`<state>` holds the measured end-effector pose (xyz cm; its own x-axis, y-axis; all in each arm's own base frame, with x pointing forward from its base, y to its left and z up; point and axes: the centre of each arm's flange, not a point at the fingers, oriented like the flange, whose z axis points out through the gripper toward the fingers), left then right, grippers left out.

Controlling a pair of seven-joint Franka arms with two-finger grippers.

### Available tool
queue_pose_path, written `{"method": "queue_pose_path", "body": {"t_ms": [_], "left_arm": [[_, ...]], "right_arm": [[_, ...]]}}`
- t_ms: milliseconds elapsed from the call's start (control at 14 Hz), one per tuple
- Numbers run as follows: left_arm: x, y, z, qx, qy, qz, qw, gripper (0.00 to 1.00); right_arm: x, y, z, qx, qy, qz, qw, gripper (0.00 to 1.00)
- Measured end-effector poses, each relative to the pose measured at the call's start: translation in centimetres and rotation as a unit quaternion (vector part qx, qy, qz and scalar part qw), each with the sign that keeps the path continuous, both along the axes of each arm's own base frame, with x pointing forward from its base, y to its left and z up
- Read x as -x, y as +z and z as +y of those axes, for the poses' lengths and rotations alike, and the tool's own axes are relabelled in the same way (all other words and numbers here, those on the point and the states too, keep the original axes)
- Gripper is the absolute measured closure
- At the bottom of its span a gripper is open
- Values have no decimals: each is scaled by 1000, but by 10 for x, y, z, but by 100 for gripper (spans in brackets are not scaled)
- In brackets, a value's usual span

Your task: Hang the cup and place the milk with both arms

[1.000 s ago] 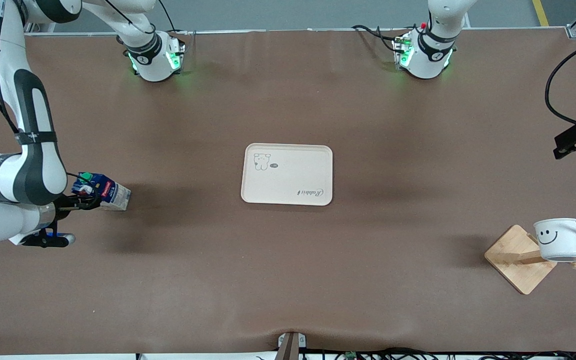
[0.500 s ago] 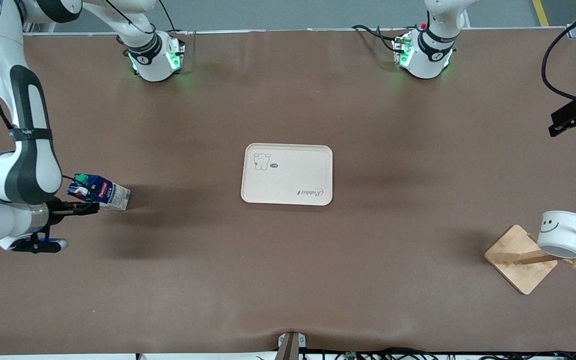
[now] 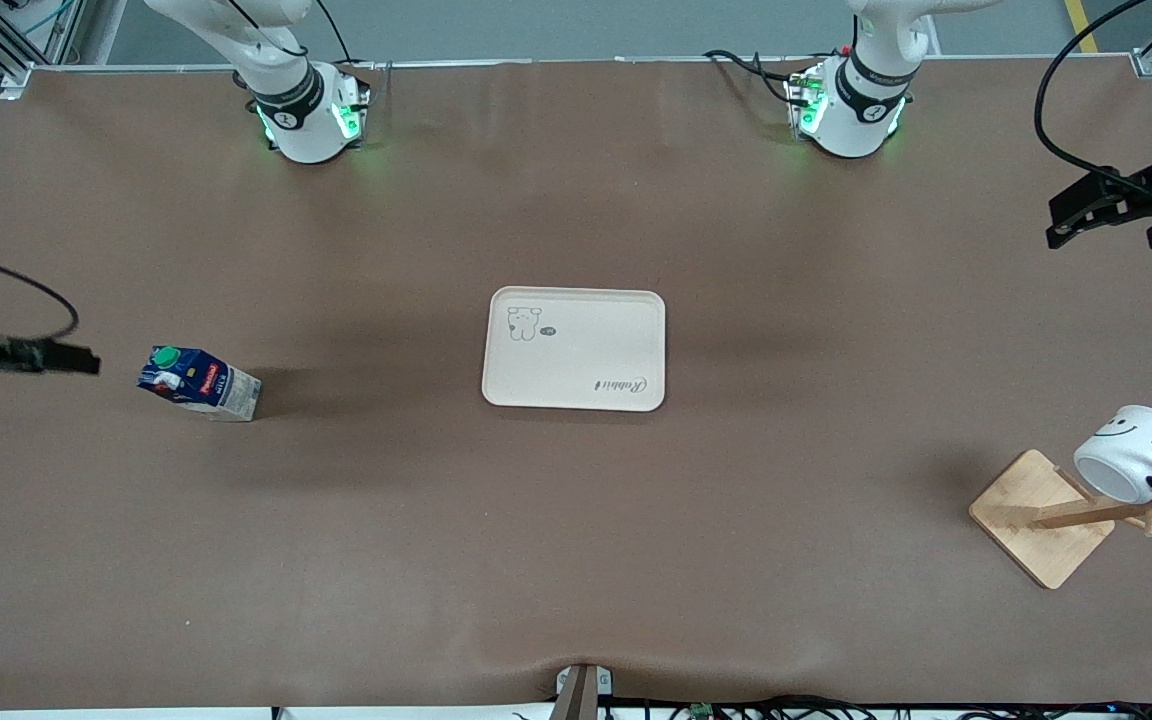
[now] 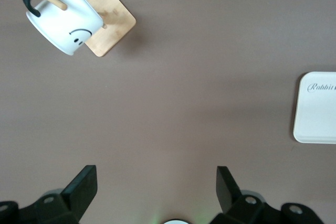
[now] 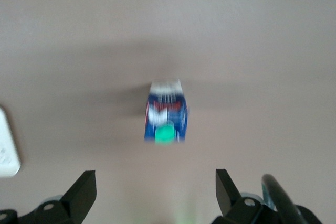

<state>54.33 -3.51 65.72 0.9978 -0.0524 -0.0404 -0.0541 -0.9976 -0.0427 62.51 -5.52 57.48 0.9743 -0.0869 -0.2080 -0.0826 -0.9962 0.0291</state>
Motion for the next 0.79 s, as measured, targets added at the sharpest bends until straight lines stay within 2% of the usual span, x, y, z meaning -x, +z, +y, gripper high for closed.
{"method": "queue_pose_path", "body": {"t_ms": [143, 286, 500, 786], "left_arm": [[6, 0, -6, -1, -5, -2, 1000, 0], [11, 2, -8, -2, -7, -10, 1000, 0], [8, -8, -20, -1, -17, -23, 1000, 0], [7, -15, -25, -1, -11, -23, 1000, 0]], "right_arm": [[41, 56, 16, 6, -15, -1, 1000, 0], [69, 82, 41, 10, -7, -8, 1000, 0], [91, 88, 56, 4, 2, 0, 1000, 0], [122, 93, 59, -3, 1, -34, 999, 0]]}}
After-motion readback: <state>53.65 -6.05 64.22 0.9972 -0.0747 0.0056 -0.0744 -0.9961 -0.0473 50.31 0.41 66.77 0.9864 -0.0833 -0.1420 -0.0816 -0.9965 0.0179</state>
